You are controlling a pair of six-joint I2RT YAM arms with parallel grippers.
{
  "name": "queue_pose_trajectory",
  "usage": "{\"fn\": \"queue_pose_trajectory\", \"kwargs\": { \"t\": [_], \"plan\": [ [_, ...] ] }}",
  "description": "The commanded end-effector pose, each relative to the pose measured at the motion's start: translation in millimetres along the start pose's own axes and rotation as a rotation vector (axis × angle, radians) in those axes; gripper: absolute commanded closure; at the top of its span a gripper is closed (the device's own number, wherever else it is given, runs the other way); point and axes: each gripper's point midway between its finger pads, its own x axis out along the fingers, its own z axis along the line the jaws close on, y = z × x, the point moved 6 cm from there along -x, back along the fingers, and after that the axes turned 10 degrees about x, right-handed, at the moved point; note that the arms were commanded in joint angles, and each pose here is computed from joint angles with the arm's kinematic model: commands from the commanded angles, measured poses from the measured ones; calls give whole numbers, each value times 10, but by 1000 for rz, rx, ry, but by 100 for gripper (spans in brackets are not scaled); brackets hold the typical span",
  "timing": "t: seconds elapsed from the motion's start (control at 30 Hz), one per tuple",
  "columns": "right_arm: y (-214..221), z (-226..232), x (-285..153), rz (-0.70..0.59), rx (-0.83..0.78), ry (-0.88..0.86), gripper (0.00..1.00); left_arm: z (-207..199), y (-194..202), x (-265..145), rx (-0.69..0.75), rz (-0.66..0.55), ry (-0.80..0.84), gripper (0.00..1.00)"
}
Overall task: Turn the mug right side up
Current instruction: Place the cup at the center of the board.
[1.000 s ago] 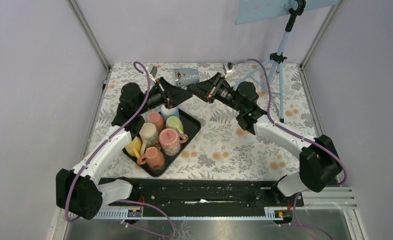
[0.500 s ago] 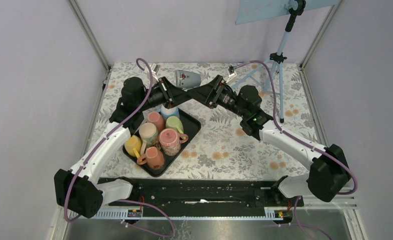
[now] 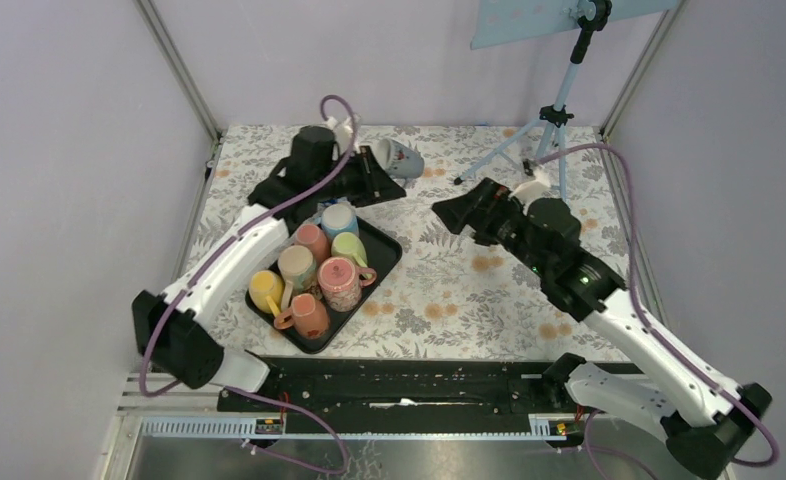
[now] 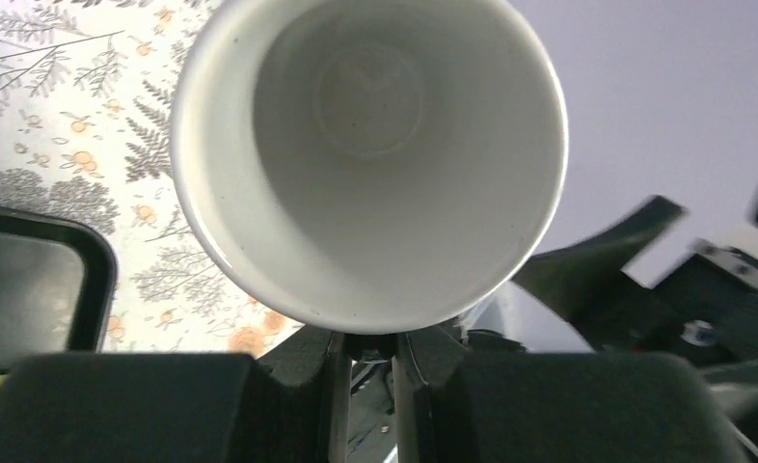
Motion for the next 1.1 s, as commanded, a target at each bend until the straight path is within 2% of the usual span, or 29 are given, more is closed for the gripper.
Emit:
{"fn": "queue_pose_trajectory", "kwargs": {
  "t": [0.0,0.23,0.63,1.07],
  "plan": [
    [-182,-366,-373,-115,-134,310,0,-19,-124,203,189,-1,-149,100],
    [-309,-446,-674,-173,-209,410,0,280,-70,835,305,102,-388,100],
    [-223,-506,-684,-103,-221,439,0,1032,-114,1740,427,178,-706,100],
    [-143,-541,-615,-50,-210,449,0,1682,-41,2092,369,285,-717,100]
  ]
}}
